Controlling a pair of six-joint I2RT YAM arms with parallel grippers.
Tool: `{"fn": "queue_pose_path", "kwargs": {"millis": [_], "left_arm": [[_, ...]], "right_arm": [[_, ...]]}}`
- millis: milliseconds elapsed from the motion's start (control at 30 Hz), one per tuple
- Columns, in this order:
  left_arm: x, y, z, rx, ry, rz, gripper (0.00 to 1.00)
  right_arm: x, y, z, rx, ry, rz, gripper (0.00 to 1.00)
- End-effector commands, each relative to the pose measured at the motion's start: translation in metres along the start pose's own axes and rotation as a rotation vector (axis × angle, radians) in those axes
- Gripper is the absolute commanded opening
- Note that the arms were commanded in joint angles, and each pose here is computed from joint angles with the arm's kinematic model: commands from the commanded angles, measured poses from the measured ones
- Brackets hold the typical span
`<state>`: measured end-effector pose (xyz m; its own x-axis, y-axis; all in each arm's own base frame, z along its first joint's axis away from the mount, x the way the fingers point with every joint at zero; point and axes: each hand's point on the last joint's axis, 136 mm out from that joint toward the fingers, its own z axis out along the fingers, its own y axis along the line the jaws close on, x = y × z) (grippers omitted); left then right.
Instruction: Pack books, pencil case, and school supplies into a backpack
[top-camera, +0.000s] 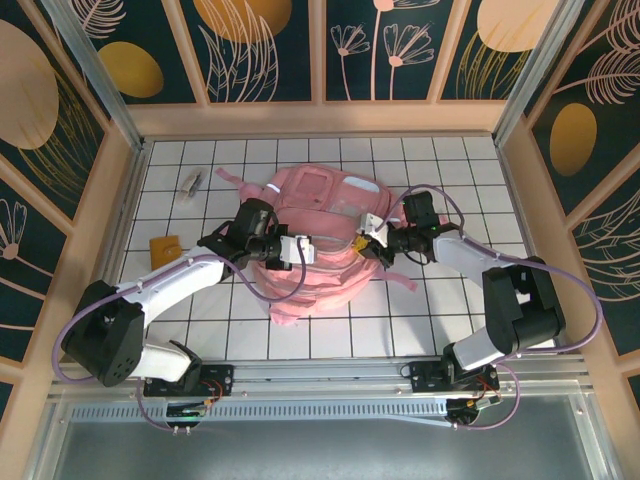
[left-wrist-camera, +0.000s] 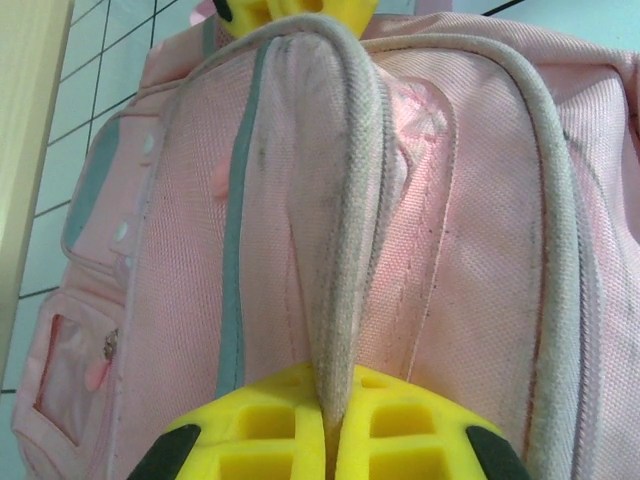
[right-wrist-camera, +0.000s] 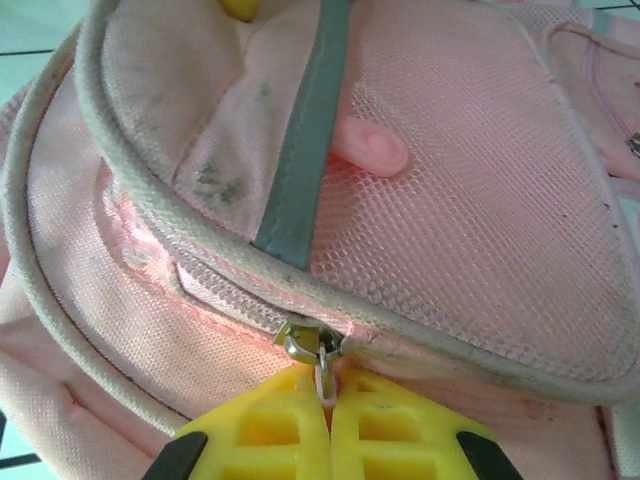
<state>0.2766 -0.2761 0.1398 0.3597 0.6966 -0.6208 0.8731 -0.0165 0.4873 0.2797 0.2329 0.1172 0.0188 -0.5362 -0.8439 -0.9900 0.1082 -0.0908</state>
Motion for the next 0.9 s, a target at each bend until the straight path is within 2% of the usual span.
{"fn": "queue_pose_path", "kwargs": {"millis": [0,67,200,333,500,567,700,867], "left_arm": [[-0.027,0.02,-0.004,-0.031,-0.078,-0.068,0.0],[-0.025,0.023,0.001,-0.033,-0.071,-0.129,0.0],[-0.036,0.015,0.012,0.004,-0.167,-0.248,0.0],[-0.048,0.005,0.026,0.019,-0.187,-0.25,0.0],[-0.068,0.006,0.032,0.039,-0.274,-0.302,0.0],[-0.069,0.009,0.032,0.029,-0.276,-0.312,0.0],[-0.059,0.014,0.028,-0.016,-0.21,-0.299,0.0],[-0.047,0.007,0.022,-0.021,-0.181,-0.287,0.0]], "right_arm": [[-0.024,0.009,-0.01,-0.014,-0.028,-0.061,0.0],[-0.033,0.02,-0.013,-0.029,-0.033,-0.076,0.0],[-0.052,0.059,-0.006,-0.126,-0.067,-0.119,0.0],[-0.065,0.089,0.006,-0.23,-0.073,-0.135,0.0],[-0.089,0.111,0.028,-0.32,-0.165,-0.096,0.0],[-0.094,0.11,0.03,-0.327,-0.187,-0.055,0.06],[-0.083,0.109,0.019,-0.281,-0.129,-0.043,0.21],[-0.061,0.106,-0.006,-0.157,0.056,-0.135,0.26]]}}
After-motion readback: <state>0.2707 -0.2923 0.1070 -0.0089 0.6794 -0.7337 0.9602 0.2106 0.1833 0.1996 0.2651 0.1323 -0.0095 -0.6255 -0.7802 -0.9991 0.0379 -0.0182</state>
